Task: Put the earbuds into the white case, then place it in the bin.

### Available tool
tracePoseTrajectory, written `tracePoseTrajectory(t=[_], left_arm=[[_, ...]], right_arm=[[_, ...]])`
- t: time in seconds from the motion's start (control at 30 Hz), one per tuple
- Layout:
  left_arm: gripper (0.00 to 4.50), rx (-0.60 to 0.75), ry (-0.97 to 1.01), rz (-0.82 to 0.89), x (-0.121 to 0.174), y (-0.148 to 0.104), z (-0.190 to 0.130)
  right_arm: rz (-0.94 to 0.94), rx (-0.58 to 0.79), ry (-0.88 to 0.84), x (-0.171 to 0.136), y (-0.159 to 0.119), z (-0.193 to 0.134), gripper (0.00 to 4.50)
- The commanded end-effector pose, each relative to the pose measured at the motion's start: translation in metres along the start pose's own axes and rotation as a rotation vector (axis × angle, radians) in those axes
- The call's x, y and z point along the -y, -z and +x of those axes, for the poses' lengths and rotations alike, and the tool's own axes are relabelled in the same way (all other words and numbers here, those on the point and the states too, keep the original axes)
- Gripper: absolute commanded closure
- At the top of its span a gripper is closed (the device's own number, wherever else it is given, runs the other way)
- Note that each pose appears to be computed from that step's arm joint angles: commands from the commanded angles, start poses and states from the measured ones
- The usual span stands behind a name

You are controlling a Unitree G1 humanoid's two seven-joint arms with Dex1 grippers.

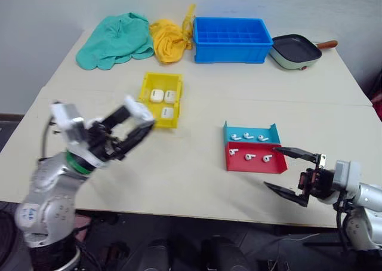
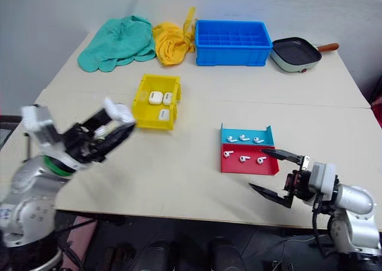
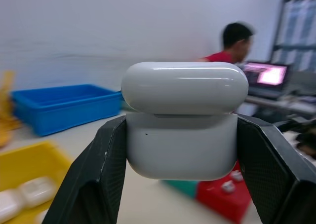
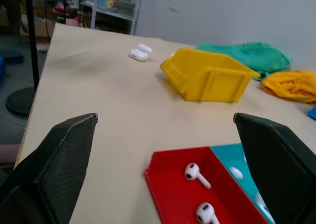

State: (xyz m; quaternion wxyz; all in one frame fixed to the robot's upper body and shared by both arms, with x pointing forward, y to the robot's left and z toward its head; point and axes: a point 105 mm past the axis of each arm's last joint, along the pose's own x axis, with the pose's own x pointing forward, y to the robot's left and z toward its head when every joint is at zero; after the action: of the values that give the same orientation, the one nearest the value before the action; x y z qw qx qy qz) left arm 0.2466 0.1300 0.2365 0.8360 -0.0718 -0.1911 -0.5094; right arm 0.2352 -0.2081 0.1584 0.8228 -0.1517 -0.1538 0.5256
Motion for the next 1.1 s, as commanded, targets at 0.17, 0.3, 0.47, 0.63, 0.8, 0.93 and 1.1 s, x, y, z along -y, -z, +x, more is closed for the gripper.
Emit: tracePoseTrajectory(t=[0.17,0.3,0.47,0.63,0.8,0.93,1.1], left_arm=[[1.69,0.177,0.374,-0.04,0.044,0.016,0.04],[1.69,0.232,0.462,-0.065,0.049,0.036,0.054],[1.69,0.247,0.533,-0.052,0.057,0.057,0.063],[1.69,0.318,0.538,-0.09,0.06,0.058,0.058],[1.69,0.308,0.54,-0.088,0.062,0.063,0.049],[1.69,0.285,0.538,-0.096,0.062,0.07,0.041],[1.69,0.247,0.491,-0.102,0.057,0.081,0.036]], right_arm=[[0.001,-0.249,0.131,0.008,-0.009,-0.019,0.0],[0.04,-0.418,0.198,0.003,-0.003,-0.044,0.0],[0.086,-0.533,0.238,-0.004,0.004,-0.078,0.0],[0.092,-0.578,0.191,0.011,0.0,-0.068,0.0],[0.089,-0.653,0.038,0.024,-0.008,-0.039,0.0],[0.083,-0.725,-0.085,0.031,-0.014,-0.019,0.0],[0.021,-0.802,-0.22,0.04,-0.005,-0.001,0.93]])
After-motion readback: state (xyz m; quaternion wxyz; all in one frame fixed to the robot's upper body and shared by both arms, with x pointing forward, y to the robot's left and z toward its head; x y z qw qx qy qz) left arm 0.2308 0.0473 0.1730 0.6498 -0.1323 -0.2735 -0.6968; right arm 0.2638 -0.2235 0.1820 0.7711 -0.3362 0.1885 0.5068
